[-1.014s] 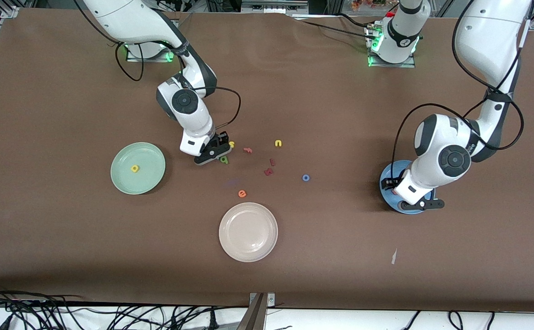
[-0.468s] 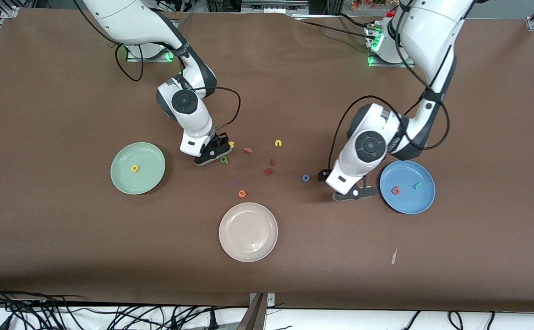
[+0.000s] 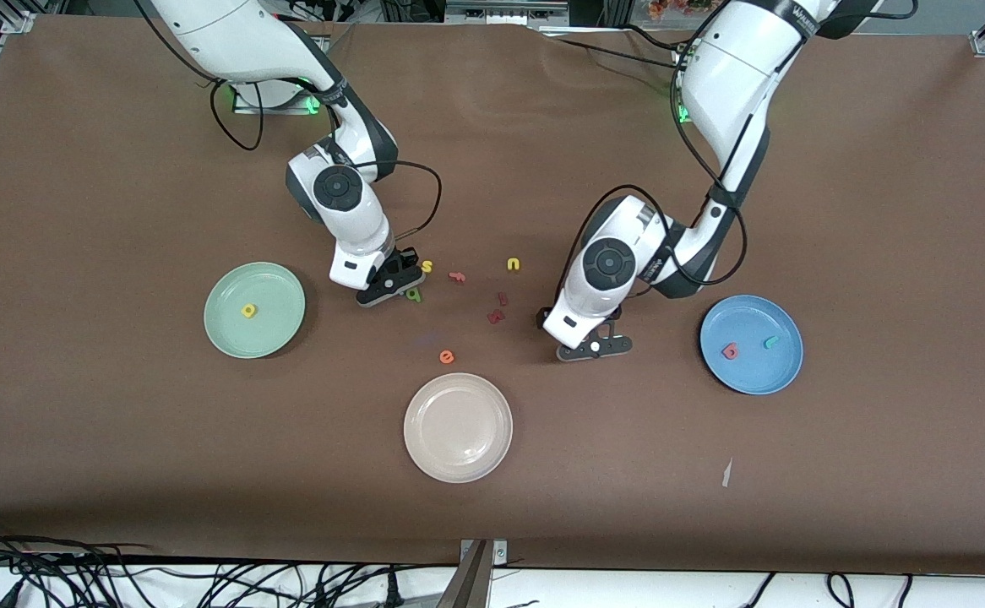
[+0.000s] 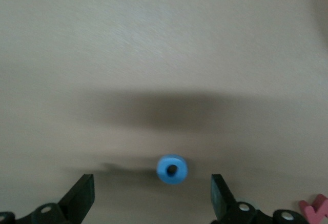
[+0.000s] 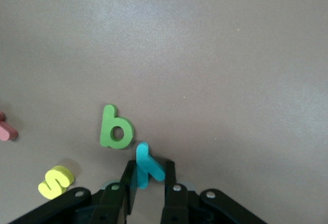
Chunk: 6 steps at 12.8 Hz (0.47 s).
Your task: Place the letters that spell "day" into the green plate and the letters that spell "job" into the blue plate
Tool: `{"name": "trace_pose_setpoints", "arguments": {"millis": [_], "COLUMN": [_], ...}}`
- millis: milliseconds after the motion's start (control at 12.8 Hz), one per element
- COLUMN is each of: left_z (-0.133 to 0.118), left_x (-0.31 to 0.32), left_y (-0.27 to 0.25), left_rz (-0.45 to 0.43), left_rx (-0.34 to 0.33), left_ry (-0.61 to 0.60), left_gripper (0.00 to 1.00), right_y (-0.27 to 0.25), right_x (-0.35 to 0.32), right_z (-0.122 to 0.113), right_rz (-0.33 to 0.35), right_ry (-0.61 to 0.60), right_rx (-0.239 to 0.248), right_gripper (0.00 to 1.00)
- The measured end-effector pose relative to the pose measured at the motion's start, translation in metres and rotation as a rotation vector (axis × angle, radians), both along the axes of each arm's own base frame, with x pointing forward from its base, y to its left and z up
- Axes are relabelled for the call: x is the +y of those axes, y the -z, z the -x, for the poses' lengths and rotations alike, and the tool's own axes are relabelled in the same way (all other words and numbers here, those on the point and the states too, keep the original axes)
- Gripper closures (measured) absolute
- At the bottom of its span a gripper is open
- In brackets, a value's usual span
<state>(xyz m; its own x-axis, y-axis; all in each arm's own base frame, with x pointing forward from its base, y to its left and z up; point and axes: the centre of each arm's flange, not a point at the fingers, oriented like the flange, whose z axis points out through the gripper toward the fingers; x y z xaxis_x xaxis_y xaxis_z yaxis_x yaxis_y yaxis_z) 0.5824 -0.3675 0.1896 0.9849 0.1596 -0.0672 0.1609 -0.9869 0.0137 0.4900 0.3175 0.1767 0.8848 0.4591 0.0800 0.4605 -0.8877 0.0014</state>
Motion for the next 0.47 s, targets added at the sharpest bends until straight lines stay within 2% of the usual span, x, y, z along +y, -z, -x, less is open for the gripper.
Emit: {"name": "trace_pose_setpoints", "arguments": {"millis": [234, 312, 390, 468], "left_z": [-0.001, 0.000, 0.000, 0.001], "left_x": [0.001, 0.002, 0.002, 0.002], "left_y": [0.003, 0.006, 0.010, 0.013], "left_rz": [-0.004, -0.007, -0.010, -0.013], "left_rx": [0.001, 0.006, 0.011, 0.015], "left_ry": [-0.024, -0.029, -0.034, -0.042], "left_gripper": [0.06, 0.14, 0.14, 0.23], "right_y": [0.000, -0.001, -0.004, -0.010], "right_x": [-0.001, -0.003, -0.009, -0.018], "right_z": [-0.001, -0.003, -0.007, -0.013], "right_rz": [0.001, 0.003, 0.012, 0.032], "right_ry": [-0.003, -0.010, -0.027, -0.047], "right_rx": [-0.002, -0.005, -0.008, -0.006], "right_gripper": [0.75, 0.75, 0.75, 0.75]}}
